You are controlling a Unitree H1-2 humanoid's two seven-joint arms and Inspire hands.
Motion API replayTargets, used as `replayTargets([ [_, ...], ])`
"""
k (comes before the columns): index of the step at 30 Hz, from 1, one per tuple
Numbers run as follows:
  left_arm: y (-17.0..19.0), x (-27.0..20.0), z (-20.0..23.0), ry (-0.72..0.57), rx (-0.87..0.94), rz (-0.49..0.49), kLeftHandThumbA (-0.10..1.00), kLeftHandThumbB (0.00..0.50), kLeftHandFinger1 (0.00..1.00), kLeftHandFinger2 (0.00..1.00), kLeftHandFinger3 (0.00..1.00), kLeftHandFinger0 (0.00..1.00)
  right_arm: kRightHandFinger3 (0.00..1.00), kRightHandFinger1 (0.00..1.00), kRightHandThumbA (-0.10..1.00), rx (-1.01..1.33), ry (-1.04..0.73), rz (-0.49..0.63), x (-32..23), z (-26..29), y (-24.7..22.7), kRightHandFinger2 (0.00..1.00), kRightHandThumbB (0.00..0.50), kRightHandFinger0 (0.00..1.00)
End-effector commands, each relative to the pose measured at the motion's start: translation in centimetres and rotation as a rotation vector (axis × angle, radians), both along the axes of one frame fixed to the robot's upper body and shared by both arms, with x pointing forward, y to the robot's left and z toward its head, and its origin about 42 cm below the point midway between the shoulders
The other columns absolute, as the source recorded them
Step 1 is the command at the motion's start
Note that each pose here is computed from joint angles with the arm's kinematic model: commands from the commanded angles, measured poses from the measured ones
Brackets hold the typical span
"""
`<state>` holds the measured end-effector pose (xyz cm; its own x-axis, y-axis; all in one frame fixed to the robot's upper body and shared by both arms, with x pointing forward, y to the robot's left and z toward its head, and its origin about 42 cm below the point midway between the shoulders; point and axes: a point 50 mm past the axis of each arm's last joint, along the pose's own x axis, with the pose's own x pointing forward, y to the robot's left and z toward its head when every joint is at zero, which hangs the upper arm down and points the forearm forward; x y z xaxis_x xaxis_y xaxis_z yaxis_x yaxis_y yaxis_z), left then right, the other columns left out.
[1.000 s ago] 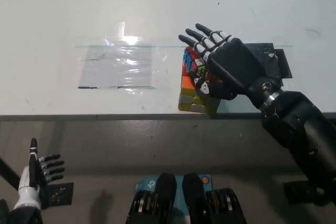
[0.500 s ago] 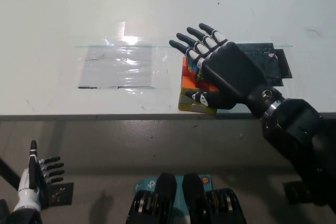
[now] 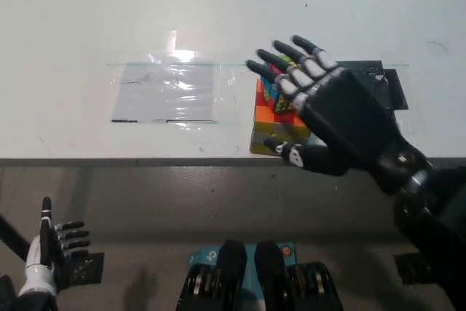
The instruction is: The robot uses its right hand to pick up the small cube kept on the middle on the desk and place it on the bigger cube kept next to it
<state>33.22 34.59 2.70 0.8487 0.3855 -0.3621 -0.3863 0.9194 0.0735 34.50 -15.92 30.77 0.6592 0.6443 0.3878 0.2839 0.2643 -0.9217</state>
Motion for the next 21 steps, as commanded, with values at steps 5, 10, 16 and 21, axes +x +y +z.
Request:
replayTargets([
  [5,0.7,0.2,0.7,-0.036,0.017,0.015,1.00,0.050,0.52,0.51,0.50,0.57,1.00,1.00,0.57,0.170,0.038,-0.178,-4.4,-2.2,-4.5,1.00,0.236,0.75],
  [10,0.8,0.1,0.7,-0.028,0.017,0.018,1.00,0.031,0.52,0.49,0.49,0.59,1.00,0.87,0.34,0.325,0.095,-0.292,-6.2,-9.3,-6.9,1.00,0.175,0.62],
  [16,0.8,-0.1,0.2,-0.019,0.012,0.022,1.00,0.040,0.49,0.49,0.50,0.56,1.00,0.73,0.30,0.369,0.140,-0.407,-6.7,-15.3,-8.0,0.92,0.143,0.50],
  [21,1.2,-0.3,0.0,0.009,0.024,0.027,1.00,0.045,0.55,0.54,0.54,0.60,1.00,0.74,0.34,0.401,0.228,-0.497,-5.8,-19.5,-8.2,0.91,0.126,0.47],
])
